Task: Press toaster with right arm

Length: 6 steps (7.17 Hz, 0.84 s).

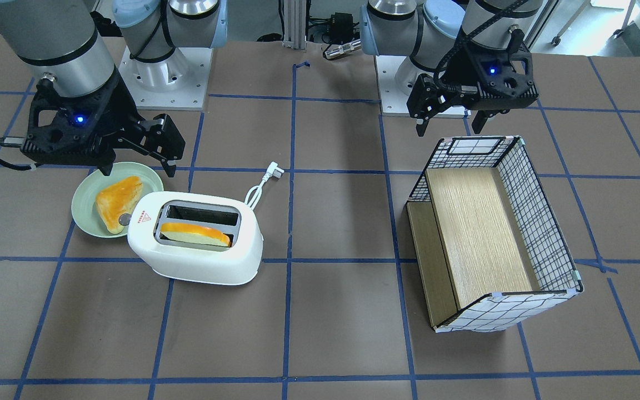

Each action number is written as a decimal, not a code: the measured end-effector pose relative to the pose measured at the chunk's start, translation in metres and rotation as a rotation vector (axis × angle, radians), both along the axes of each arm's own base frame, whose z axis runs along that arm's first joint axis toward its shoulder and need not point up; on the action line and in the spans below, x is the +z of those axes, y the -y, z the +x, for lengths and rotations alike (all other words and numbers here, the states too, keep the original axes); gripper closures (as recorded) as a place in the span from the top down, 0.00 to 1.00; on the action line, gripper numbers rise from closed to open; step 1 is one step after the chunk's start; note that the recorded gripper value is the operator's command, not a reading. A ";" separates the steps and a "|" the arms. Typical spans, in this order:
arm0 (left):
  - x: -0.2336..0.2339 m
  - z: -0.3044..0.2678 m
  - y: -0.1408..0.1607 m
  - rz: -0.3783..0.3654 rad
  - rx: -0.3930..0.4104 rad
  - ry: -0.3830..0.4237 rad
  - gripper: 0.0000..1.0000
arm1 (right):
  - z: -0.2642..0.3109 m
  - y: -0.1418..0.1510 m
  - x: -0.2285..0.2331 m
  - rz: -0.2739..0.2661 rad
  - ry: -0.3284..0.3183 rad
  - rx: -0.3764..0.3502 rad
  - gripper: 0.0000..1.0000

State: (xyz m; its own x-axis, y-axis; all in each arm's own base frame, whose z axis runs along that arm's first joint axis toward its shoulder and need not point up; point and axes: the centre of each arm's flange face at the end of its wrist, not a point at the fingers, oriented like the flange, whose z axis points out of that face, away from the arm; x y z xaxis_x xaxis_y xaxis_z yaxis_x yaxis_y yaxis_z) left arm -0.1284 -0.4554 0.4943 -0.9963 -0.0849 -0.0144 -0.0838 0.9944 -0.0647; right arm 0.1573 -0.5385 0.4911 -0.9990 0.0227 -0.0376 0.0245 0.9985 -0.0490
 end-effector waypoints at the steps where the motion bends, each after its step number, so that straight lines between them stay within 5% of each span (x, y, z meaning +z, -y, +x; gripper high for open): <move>1: 0.000 0.000 0.000 0.000 0.000 0.000 1.00 | 0.000 0.001 0.000 -0.005 -0.006 0.036 1.00; 6: 0.000 0.000 0.000 0.000 0.000 0.000 1.00 | -0.019 0.005 0.007 -0.012 -0.066 0.060 1.00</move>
State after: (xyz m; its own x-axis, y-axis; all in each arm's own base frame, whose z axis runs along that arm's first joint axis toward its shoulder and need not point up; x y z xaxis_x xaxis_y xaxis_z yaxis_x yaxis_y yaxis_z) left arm -0.1284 -0.4554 0.4943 -0.9963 -0.0849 -0.0148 -0.0838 0.9944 -0.0648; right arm 0.1380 -0.5434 0.4979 -0.9989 -0.0369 0.0282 -0.0386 0.9974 -0.0604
